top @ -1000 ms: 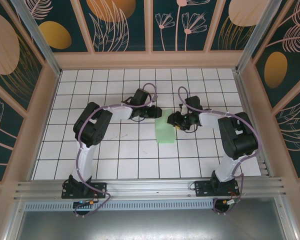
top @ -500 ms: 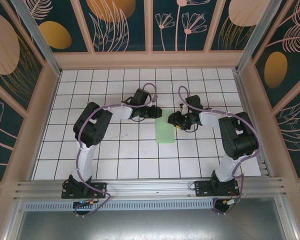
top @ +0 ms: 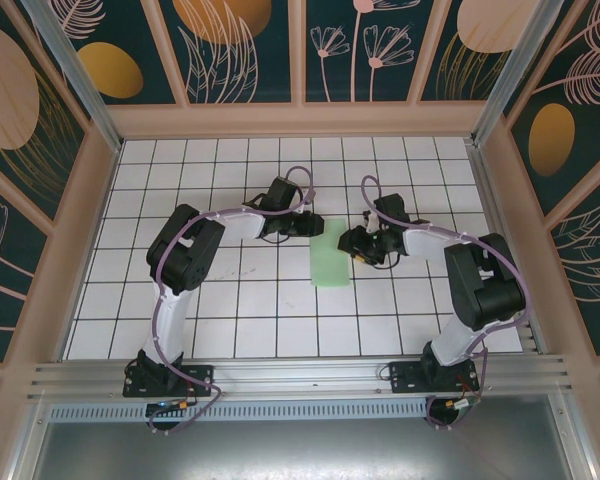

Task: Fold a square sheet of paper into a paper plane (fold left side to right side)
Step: Fold the triangle a second time at the center of the table.

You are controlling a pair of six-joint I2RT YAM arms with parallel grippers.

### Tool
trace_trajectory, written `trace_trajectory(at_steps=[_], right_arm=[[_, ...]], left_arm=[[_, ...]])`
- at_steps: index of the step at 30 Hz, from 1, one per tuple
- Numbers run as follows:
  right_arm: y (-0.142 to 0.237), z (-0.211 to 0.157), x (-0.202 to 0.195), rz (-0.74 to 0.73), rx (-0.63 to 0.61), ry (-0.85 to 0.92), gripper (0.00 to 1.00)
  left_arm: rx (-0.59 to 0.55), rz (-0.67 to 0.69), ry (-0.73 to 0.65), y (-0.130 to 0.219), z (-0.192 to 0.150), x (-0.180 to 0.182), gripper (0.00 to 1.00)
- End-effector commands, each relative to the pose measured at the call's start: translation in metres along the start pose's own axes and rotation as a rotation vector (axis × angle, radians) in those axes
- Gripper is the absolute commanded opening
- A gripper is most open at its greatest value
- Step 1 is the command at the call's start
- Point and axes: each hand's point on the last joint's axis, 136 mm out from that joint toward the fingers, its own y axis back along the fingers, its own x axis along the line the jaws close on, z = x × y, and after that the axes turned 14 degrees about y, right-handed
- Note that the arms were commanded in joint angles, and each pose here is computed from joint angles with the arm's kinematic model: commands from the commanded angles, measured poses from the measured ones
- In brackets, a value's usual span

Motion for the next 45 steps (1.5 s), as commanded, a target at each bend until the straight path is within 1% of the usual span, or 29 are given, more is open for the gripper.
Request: trace_trajectory(at_steps=[1, 8, 13, 20, 27, 31, 34, 38, 45], right_arm=[[0.002, 0.029, 0.004, -0.021, -0.071, 0.071, 0.52], [-0.01, 0.053, 0.005, 0.003, -0.107, 0.134, 0.55], [-0.018, 0.059, 0.006, 0.019, -0.106, 0.154, 0.56], [-0.023, 0.052, 0.013, 0.089, -0.082, 0.147, 0.55], [-0.015, 0.041, 0.014, 0.098, -0.068, 0.136, 0.49], [-0.011, 0.036, 0.014, 0.098, -0.058, 0.136, 0.44], [-0.008, 0.033, 0.012, 0.091, -0.059, 0.139, 0.43], [-0.007, 0.027, 0.022, 0.166, -0.053, 0.14, 0.43], [-0.002, 0.027, 0.023, 0.174, -0.074, 0.134, 0.43]], left_arm=[[0.04, 0.003, 0.001, -0.007, -0.01, 0.006, 0.37], [0.04, 0.005, 0.002, -0.006, -0.011, 0.007, 0.37], [0.042, 0.004, 0.001, -0.006, -0.011, 0.006, 0.37], [0.044, 0.003, 0.0, -0.006, -0.012, 0.007, 0.37], [0.043, 0.003, 0.002, -0.006, -0.011, 0.007, 0.37], [0.039, 0.001, -0.002, -0.005, -0.011, 0.005, 0.37], [0.036, 0.001, -0.004, -0.003, -0.01, 0.004, 0.37], [0.036, 0.0, -0.004, -0.003, -0.01, 0.004, 0.38], [0.031, -0.011, -0.009, -0.002, -0.009, 0.001, 0.38]])
